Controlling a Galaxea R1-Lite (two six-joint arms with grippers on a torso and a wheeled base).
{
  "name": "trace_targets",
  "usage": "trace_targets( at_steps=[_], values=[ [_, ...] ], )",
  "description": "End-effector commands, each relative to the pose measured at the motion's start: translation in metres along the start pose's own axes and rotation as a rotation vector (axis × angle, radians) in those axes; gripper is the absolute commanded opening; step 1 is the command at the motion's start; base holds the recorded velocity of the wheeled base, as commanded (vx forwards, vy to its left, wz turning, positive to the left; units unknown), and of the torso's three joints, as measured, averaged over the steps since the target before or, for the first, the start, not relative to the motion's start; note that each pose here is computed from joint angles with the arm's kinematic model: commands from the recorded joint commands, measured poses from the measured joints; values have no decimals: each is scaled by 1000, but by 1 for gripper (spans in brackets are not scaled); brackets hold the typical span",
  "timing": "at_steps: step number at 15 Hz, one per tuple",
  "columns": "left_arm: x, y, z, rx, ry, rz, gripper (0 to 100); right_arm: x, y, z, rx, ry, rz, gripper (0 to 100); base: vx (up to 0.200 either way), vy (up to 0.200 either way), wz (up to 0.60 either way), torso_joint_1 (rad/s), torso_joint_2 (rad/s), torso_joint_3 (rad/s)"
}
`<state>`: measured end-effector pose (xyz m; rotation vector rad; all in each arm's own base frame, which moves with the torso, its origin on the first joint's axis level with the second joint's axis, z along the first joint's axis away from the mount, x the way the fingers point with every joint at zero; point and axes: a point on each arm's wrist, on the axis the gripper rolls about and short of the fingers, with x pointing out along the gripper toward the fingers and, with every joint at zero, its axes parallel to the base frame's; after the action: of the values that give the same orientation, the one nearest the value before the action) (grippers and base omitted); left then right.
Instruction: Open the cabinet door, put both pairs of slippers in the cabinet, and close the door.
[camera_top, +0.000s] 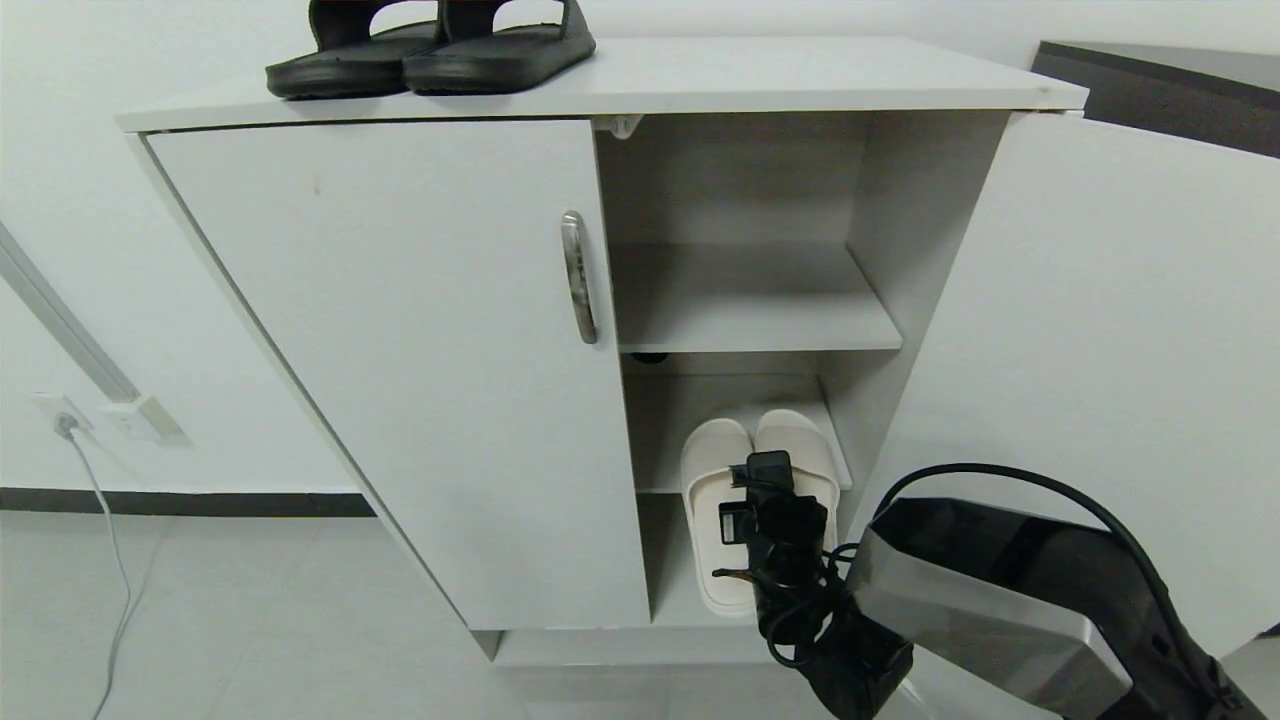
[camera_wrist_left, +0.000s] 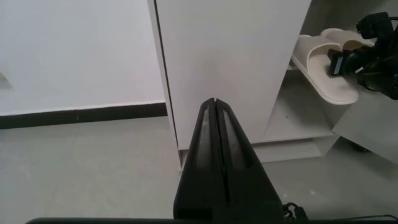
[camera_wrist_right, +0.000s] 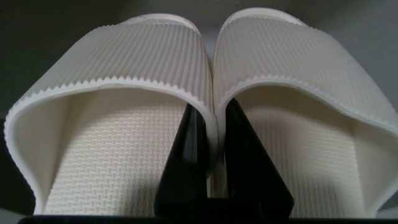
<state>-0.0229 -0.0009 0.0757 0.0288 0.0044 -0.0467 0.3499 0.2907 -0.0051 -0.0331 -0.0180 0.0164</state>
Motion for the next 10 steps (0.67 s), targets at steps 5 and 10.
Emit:
trace_targets(
  at_steps=[5,10],
  values=[
    [0,0,0,-4,0,2,0,27,-1,15,40,11,19,0,0,0,0,0,0,0],
    [0,0,0,-4,0,2,0,44,7,26,31,61,48,0,0,0,0,0,0,0]
  ],
)
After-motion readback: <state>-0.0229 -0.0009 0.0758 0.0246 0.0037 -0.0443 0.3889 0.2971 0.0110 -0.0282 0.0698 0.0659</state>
